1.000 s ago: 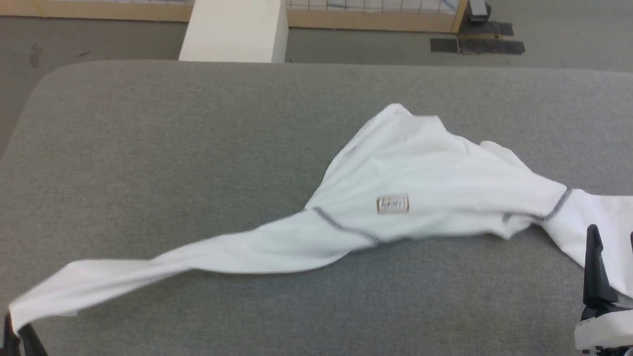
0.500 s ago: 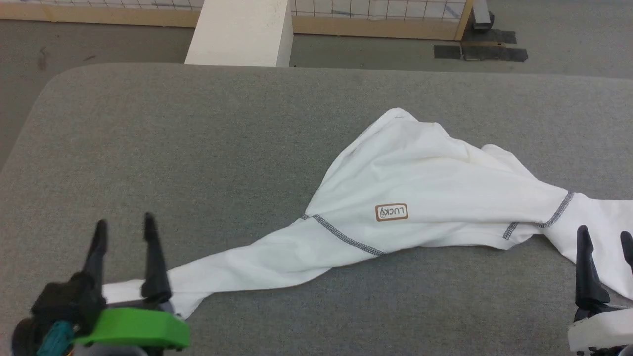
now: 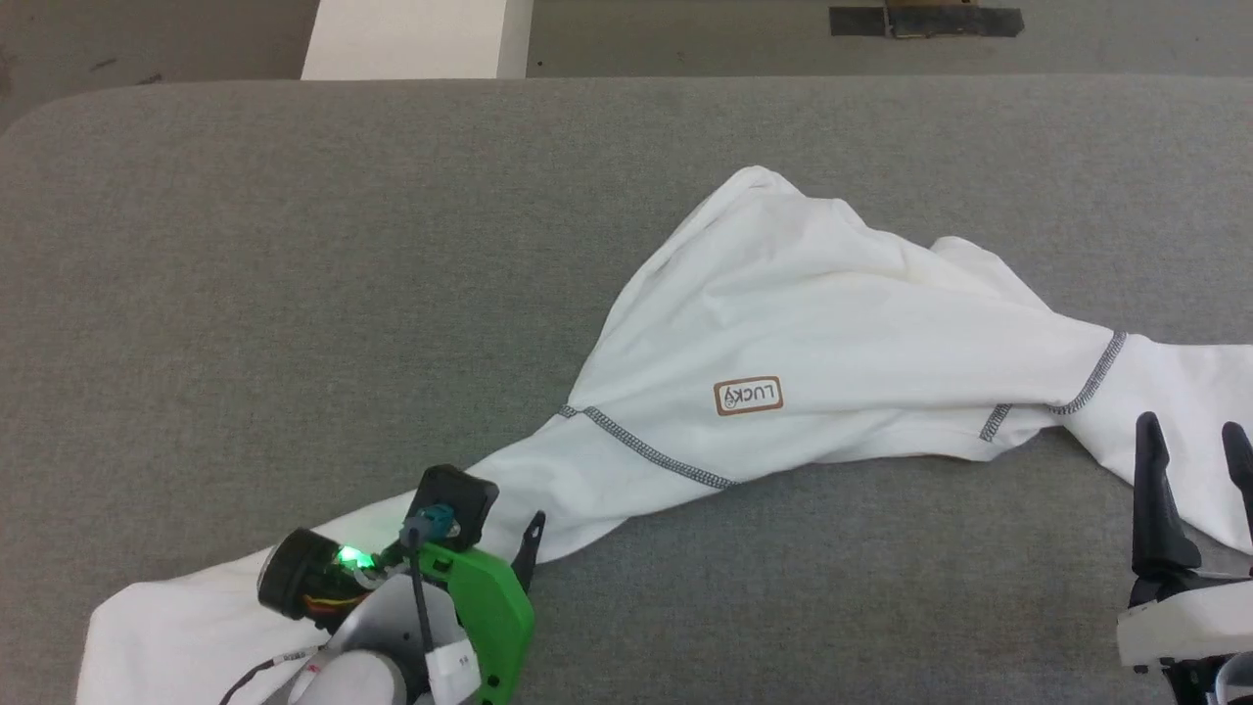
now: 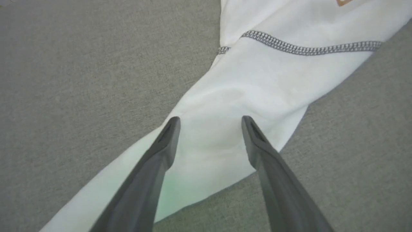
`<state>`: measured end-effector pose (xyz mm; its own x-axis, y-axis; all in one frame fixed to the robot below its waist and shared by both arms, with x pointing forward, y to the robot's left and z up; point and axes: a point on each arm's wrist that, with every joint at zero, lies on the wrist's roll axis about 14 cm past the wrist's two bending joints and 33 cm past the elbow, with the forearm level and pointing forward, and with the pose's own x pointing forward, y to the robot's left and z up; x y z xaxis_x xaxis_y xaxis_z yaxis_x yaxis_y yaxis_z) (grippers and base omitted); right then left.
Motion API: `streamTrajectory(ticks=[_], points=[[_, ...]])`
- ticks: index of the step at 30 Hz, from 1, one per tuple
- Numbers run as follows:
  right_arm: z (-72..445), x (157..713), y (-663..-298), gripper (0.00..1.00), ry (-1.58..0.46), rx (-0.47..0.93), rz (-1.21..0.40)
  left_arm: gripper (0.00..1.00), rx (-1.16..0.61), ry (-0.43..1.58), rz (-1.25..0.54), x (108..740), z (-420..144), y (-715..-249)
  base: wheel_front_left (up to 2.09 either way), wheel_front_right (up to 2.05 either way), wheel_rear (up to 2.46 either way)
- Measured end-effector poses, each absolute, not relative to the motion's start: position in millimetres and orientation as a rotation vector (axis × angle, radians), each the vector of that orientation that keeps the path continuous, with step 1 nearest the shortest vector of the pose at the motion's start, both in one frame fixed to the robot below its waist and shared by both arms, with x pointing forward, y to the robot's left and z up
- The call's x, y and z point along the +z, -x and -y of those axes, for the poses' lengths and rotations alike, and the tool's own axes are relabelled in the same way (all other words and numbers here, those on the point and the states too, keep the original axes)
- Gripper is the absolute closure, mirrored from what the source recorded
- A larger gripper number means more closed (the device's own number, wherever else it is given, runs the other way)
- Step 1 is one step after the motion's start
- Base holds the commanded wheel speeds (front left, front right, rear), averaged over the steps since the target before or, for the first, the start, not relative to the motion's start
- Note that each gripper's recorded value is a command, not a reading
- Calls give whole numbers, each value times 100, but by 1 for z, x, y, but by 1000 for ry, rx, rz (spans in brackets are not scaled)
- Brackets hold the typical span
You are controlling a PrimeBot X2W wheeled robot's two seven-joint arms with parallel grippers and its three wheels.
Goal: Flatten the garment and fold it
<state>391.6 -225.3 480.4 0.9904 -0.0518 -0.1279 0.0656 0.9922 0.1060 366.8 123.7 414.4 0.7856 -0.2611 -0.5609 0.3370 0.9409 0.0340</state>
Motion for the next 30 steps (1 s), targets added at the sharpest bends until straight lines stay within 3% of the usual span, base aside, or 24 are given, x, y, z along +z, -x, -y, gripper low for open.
streamTrajectory(ticks=[5,7,17,23,24,28,29,30], points=[[231,476,-389,0,-107,-78,-140,0,-366,-118,-707,386,-118,-356,0,0,0],[231,474,-390,0,-107,-78,-145,100,-367,-123,-706,383,-119,-358,0,0,0],[219,480,-400,0,-116,-41,-126,100,-337,-71,-548,414,-120,-373,0,0,0],[212,486,-403,0,-119,-20,-108,100,-81,-107,-302,486,-186,-387,0,0,0],[210,486,-404,0,-121,-12,-109,100,9,-123,-303,491,-212,-376,0,0,0],[207,484,-405,0,-122,-5,-113,100,61,-77,-471,458,-223,-338,0,0,0],[207,483,-405,0,-123,-4,-114,94,64,-50,-517,449,-221,-327,0,0,0],[206,483,-405,0,-123,-3,-115,67,62,-16,-550,443,-217,-319,0,0,0]])
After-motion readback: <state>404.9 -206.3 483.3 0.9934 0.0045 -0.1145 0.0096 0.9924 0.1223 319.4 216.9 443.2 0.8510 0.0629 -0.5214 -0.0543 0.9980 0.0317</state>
